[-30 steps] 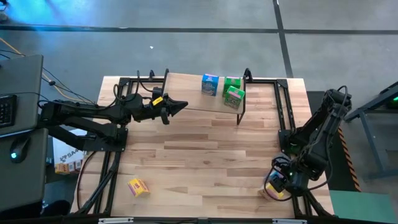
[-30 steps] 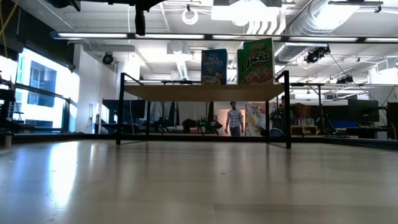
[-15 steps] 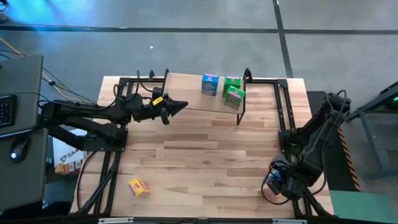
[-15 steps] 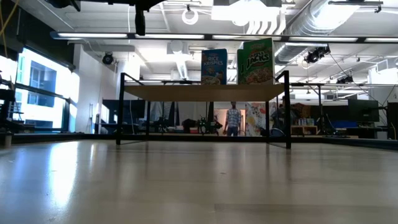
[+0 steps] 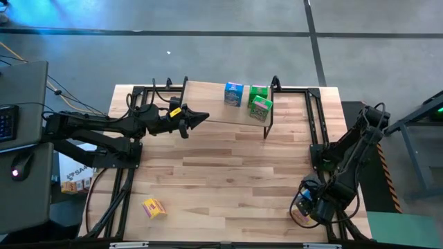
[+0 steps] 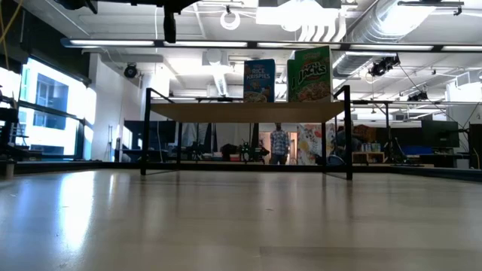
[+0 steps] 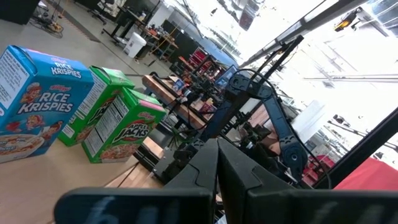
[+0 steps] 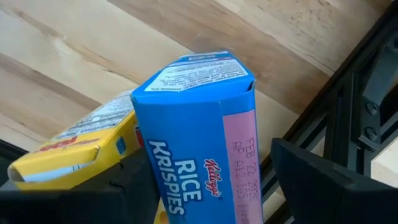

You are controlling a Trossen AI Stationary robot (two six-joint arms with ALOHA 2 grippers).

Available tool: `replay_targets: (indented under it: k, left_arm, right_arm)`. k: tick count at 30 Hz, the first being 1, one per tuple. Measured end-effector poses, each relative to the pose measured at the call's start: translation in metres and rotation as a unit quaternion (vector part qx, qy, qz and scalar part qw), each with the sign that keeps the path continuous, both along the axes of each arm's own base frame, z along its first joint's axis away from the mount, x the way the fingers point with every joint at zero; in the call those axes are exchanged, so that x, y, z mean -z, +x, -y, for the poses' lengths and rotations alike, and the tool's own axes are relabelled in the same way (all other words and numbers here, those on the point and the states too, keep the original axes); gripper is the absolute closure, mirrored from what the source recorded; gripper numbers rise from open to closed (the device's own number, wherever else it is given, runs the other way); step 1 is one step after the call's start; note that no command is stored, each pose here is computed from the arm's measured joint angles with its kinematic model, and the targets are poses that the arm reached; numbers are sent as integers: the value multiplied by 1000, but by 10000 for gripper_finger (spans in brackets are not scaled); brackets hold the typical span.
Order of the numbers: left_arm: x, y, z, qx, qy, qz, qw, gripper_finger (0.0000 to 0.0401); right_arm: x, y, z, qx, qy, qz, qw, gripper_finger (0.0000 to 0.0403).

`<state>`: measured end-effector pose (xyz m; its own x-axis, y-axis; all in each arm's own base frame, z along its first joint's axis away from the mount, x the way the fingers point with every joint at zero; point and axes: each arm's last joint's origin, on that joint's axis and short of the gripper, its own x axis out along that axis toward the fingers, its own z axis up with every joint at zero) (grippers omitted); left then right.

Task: Stack cereal on shelf
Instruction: Put the blue cereal box on the shelf aligned with the other blue cereal box

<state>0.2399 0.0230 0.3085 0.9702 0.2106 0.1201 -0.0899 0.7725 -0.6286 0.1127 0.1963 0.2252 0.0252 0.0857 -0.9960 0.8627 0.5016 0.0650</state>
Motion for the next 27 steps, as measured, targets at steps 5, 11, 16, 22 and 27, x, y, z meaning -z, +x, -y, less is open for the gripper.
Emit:
replay_targets:
  k: [5,11,16,22,27]
  left_arm:
    - [0,0,1,8,1,0,1000,401]
    - [0,0,1,9,1,0,1000,401]
    - [0,0,1,12,2,0,1000,401]
    - [0,0,0,9,23,-4,1000,401]
    - [-9,0,-7,3,30,6,1000,401]
  right_arm:
    - [1,0,1,13,-8,1,1000,165]
    - [1,0,0,16,-7,2,1000,189]
    - [1,0,0,18,-6,2,1000,220]
    - [-1,0,1,17,-2,5,1000,261]
    - [-11,-3,8,18,8,26,999,279]
